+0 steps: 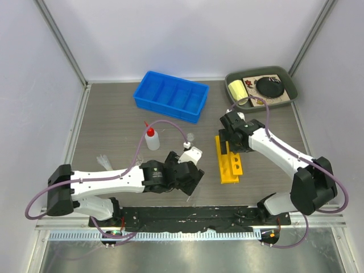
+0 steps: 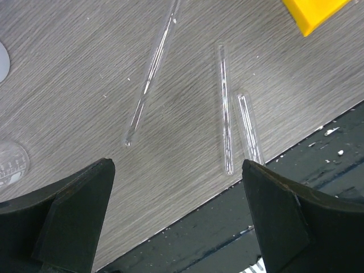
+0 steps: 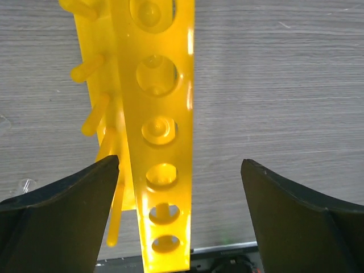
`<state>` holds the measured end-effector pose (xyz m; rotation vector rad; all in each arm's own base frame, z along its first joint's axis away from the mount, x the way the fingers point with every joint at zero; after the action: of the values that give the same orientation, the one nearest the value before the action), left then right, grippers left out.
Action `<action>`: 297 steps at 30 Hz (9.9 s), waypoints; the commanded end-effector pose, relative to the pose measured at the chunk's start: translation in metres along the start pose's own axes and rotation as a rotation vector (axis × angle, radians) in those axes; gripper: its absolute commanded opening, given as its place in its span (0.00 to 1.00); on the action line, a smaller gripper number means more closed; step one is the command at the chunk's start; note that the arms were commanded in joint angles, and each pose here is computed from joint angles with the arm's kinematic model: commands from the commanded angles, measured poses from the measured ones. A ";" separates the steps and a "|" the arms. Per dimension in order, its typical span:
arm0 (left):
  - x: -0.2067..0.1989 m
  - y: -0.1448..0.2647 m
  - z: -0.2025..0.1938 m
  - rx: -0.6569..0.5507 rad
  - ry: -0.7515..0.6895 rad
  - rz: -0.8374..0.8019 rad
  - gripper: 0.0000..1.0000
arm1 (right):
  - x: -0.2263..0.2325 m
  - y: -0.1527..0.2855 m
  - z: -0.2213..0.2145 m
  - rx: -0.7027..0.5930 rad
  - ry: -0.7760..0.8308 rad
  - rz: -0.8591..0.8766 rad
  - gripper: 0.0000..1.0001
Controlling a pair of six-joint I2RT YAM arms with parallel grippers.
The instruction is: Organize the chemistry lab equipment
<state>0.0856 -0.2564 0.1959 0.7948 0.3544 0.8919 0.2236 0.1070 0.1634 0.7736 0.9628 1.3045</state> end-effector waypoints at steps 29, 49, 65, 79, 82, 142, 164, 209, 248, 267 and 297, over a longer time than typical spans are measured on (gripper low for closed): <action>0.019 -0.117 -0.001 0.209 -0.155 -0.080 0.94 | -0.043 0.172 -0.004 -0.365 -0.021 0.306 0.98; 0.031 -0.131 -0.027 0.315 -0.141 -0.092 0.23 | -0.040 0.171 -0.007 -0.355 -0.024 0.342 0.98; 0.032 -0.021 0.047 0.067 -0.117 -0.282 0.00 | -0.021 0.189 -0.014 -0.322 0.023 0.604 0.98; 0.010 0.076 0.041 -0.173 -0.134 -0.869 0.00 | -0.001 0.242 -0.044 -0.234 0.179 1.162 0.97; 0.007 0.082 0.040 -0.222 -0.130 -0.935 0.00 | 0.003 0.241 -0.043 -0.223 0.168 1.198 0.94; 0.011 0.081 0.095 -0.343 -0.083 -0.811 0.70 | 0.017 0.215 -0.043 -0.126 0.178 1.186 0.15; 0.065 0.119 0.072 -0.216 0.073 -0.383 0.95 | -0.022 0.152 0.095 -0.289 -0.067 0.313 0.05; 0.075 0.109 0.039 -0.207 0.139 -0.325 1.00 | -0.036 0.105 0.104 -0.194 -0.107 0.151 0.04; 0.079 0.097 0.028 -0.185 0.122 -0.283 1.00 | -0.018 0.037 0.089 -0.186 -0.153 0.016 0.05; 0.076 0.092 0.025 -0.161 0.140 -0.291 1.00 | -0.016 0.039 0.077 -0.179 -0.161 0.050 0.31; 0.020 -0.038 0.006 0.136 0.126 -0.226 0.94 | -0.047 0.139 0.042 -0.345 -0.080 0.055 0.95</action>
<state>0.1141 -0.2285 0.1716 0.8647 0.6177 0.7135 0.2153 0.0877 0.3129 0.6073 0.6179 1.4277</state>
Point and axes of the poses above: each gripper's point midway between its finger pads, its own y axis back along the fingers, its own x axis along the line the jaws close on, z = x × y, the point moved 8 cm from there along y, back along the fingers, and after that the axes turned 2 degrees about -y, right-handed, at the moved point
